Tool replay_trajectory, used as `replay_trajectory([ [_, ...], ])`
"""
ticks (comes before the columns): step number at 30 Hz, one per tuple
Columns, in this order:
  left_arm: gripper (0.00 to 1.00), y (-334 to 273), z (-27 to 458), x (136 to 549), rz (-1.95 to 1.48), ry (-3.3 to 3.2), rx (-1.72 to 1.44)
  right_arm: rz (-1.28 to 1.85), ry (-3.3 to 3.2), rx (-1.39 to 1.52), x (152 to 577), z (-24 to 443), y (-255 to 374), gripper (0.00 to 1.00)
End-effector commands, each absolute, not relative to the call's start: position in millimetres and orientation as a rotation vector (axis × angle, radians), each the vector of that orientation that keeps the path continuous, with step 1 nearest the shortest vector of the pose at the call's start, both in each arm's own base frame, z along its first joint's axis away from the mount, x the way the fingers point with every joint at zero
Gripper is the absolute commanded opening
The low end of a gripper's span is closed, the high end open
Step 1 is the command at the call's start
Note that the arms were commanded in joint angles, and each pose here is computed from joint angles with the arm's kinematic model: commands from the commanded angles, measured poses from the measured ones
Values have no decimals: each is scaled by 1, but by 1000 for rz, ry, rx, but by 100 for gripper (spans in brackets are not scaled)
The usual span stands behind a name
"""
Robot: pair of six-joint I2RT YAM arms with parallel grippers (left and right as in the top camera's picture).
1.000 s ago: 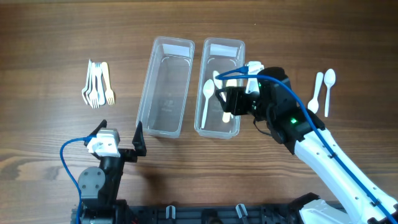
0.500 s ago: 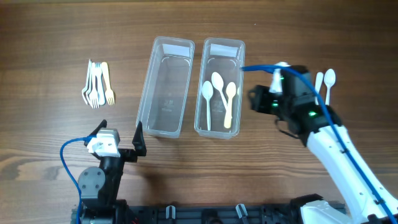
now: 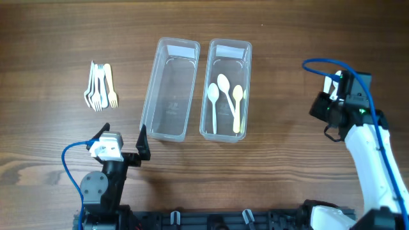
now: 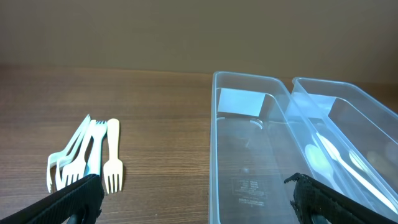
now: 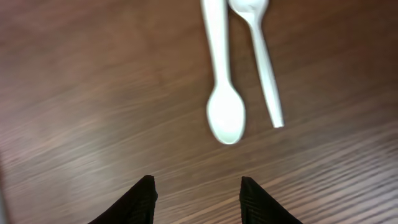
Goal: Pack container
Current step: 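Lower the right gripper onto a white spoon on the table and close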
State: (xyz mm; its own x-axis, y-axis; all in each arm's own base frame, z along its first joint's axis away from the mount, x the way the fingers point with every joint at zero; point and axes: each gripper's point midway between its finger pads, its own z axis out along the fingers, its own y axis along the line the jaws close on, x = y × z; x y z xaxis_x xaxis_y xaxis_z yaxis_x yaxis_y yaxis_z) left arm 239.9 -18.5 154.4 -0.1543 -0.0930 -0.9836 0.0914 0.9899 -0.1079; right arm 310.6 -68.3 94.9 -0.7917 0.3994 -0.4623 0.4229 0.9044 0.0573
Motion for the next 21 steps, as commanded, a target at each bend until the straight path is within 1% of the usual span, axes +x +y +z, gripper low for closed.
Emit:
replay_trajectory([
  [1, 100, -19, 153, 240, -152, 1718, 19, -121, 2642, 611, 316, 72, -81, 42],
  [5, 100, -19, 153, 240, -152, 1718, 19, -146, 2673, 624, 325, 45, -86, 42],
  [10, 100, -19, 153, 240, -152, 1718, 19, -180, 2658, 651, 337, 26, -98, 42],
  [17, 100, -19, 153, 240, -152, 1718, 19, -183, 2595, 678, 349, 28, -110, 42],
  [21, 100, -19, 153, 240, -152, 1718, 19, -189, 2577, 646, 355, 30, -112, 41],
])
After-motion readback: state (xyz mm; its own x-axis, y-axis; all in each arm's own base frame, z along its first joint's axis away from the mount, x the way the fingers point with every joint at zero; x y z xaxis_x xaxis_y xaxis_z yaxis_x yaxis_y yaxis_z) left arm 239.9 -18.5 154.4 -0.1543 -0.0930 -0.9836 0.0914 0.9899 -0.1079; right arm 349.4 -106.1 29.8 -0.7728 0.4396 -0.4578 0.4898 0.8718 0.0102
